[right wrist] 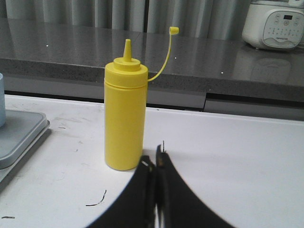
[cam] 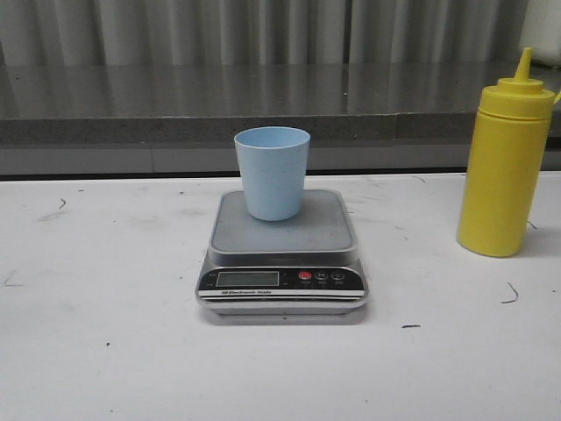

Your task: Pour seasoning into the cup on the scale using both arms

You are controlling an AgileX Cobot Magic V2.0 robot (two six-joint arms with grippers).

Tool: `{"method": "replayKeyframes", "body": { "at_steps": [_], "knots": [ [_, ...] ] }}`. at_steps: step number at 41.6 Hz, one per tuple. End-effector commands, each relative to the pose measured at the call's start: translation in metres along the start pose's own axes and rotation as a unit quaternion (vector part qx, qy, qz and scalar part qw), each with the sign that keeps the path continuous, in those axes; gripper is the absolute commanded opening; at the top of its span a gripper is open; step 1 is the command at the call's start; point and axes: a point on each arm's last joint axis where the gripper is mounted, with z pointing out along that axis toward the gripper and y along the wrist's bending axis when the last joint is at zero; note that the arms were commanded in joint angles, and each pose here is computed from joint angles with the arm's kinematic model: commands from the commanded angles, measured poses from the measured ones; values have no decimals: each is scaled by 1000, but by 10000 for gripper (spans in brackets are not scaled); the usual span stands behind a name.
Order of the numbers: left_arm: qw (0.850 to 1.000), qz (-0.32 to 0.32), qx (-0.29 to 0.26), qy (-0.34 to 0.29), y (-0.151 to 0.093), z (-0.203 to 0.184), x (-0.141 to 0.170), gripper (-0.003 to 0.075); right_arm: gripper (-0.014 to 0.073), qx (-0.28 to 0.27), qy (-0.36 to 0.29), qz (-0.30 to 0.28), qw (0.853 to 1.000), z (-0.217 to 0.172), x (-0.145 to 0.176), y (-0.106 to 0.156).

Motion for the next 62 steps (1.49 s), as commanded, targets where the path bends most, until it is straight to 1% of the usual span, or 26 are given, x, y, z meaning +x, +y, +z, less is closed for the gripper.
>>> {"method": "replayKeyframes", "body": {
  "at_steps": [1,33,41,62],
  "knots": [
    [999,-7,7,-38,0,-1,-1,-20,-118,6,-50,8,999,-2,-10,-1],
    [999,-7,7,-38,0,-1,-1,-20,-118,6,-50,8,999,-2,-10,-1],
    [999,17,7,-38,0,-1,-1,-20,-118,6,-50,8,999,-2,-10,-1],
    [999,17,7,-39,0,-1,-1,-20,-118,6,-50,8,999,-2,-10,-1]
  ]
}}
